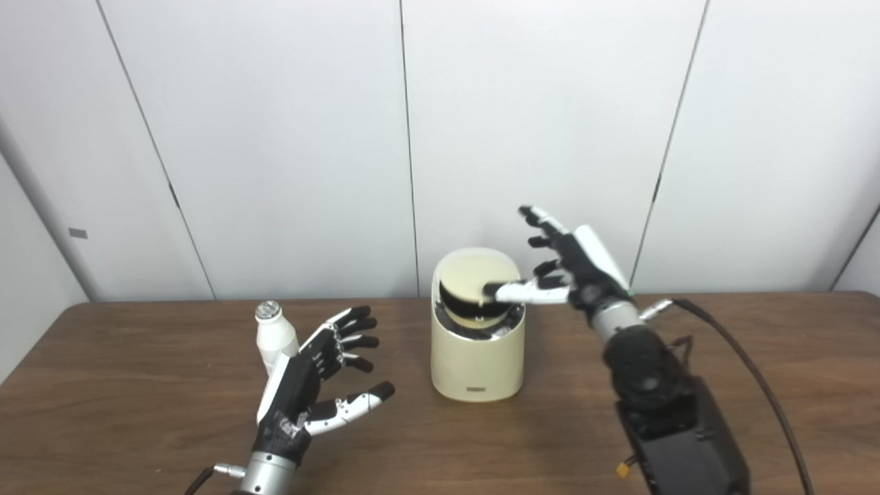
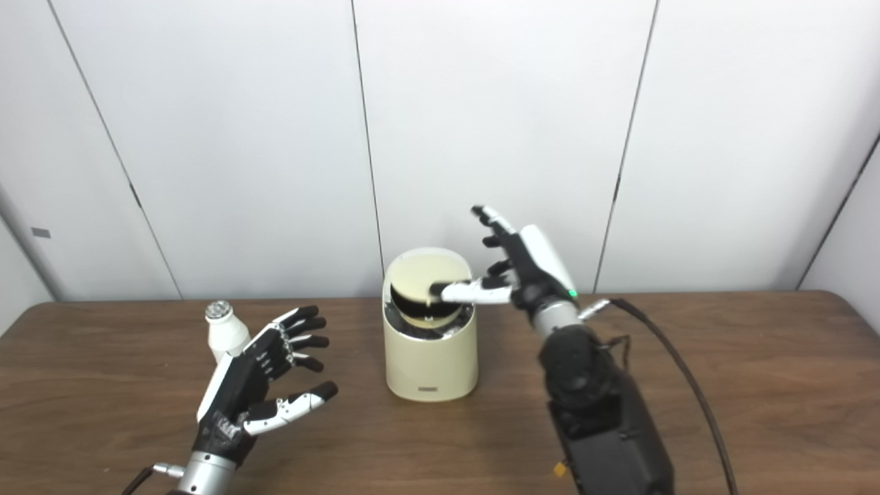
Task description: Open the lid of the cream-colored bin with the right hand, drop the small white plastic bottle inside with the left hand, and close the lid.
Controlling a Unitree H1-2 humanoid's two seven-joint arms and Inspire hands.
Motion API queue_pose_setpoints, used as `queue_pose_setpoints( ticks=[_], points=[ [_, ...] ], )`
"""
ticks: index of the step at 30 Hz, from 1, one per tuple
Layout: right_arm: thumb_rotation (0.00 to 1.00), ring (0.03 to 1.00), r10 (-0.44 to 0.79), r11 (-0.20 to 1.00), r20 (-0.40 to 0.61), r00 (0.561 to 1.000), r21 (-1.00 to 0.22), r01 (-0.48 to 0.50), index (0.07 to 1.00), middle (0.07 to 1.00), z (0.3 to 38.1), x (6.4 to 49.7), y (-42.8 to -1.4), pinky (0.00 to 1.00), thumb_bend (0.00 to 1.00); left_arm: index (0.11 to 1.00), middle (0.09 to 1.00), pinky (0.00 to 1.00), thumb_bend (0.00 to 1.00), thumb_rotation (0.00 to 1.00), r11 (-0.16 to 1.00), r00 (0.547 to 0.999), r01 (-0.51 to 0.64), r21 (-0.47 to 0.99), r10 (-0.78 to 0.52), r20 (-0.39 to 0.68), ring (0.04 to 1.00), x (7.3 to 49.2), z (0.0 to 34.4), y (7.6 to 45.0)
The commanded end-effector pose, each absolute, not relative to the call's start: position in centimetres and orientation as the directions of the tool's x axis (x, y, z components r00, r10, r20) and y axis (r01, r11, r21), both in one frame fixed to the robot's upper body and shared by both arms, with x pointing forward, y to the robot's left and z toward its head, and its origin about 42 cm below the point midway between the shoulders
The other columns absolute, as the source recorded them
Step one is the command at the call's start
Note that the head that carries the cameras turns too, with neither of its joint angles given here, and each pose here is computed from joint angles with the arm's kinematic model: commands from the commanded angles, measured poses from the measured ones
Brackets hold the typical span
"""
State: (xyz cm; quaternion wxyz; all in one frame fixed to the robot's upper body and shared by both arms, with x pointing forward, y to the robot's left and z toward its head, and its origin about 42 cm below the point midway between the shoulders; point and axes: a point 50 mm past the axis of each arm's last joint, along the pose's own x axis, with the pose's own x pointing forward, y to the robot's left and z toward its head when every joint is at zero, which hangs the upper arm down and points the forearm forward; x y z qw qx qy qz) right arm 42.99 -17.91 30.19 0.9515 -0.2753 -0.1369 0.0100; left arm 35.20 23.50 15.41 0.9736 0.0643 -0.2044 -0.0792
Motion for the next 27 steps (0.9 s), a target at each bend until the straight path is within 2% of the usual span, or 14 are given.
queue_pose_setpoints(
  ticks=[1,4,7,9,11,16,22,27],
  points=[
    [0.37,0.789,0.072,0.893,0.367,0.927,-0.438,0.104,0.931,0.881,31.6,41.9,-18.4,0.60,0.72,0.838,0.805,0.58,0.66,0.03,0.978,0.867,0.126,0.168,-0.190,0.460,0.726,35.8,17.4,23.3],
    [0.40,0.774,0.044,0.918,0.383,0.923,-0.380,0.114,0.956,0.870,30.2,40.8,-19.6,0.61,0.67,0.837,0.804,0.57,0.66,0.02,0.977,0.868,0.123,0.173,-0.191,0.459,0.721,35.8,17.4,23.3],
    [0.39,0.791,0.032,0.946,0.397,0.917,-0.309,0.100,0.936,0.854,27.9,39.6,-21.0,0.65,0.69,0.836,0.801,0.57,0.66,0.02,0.977,0.868,0.126,0.169,-0.192,0.457,0.719,35.8,17.4,23.4],
    [0.37,0.839,0.052,0.963,0.400,0.915,-0.263,0.060,0.945,0.895,26.4,38.8,-21.6,0.73,0.71,0.835,0.801,0.58,0.67,0.02,0.977,0.868,0.126,0.172,-0.193,0.458,0.718,35.7,17.4,23.5],
    [0.38,0.860,0.081,0.969,0.410,0.908,-0.247,0.025,0.942,0.915,25.0,38.3,-22.3,0.78,0.74,0.834,0.801,0.58,0.67,0.02,0.977,0.869,0.130,0.170,-0.195,0.455,0.719,35.7,17.3,23.5],
    [0.40,0.848,0.108,0.980,0.438,0.892,-0.199,-0.020,0.916,0.917,22.6,37.9,-23.2,0.80,0.86,0.839,0.808,0.59,0.66,0.02,0.977,0.868,0.133,0.166,-0.196,0.456,0.728,35.7,17.3,23.6],
    [0.36,0.844,0.106,0.982,0.446,0.889,-0.185,-0.024,0.930,0.919,20.6,37.5,-23.4,0.79,0.85,0.831,0.800,0.58,0.67,0.01,0.977,0.870,0.129,0.168,-0.193,0.454,0.723,35.6,17.3,23.5],
    [0.38,0.829,0.089,0.985,0.435,0.896,-0.171,-0.015,0.918,0.919,19.7,37.1,-23.1,0.79,0.87,0.836,0.799,0.58,0.66,0.01,0.978,0.870,0.133,0.162,-0.193,0.454,0.723,35.4,17.3,23.5]
  ],
)
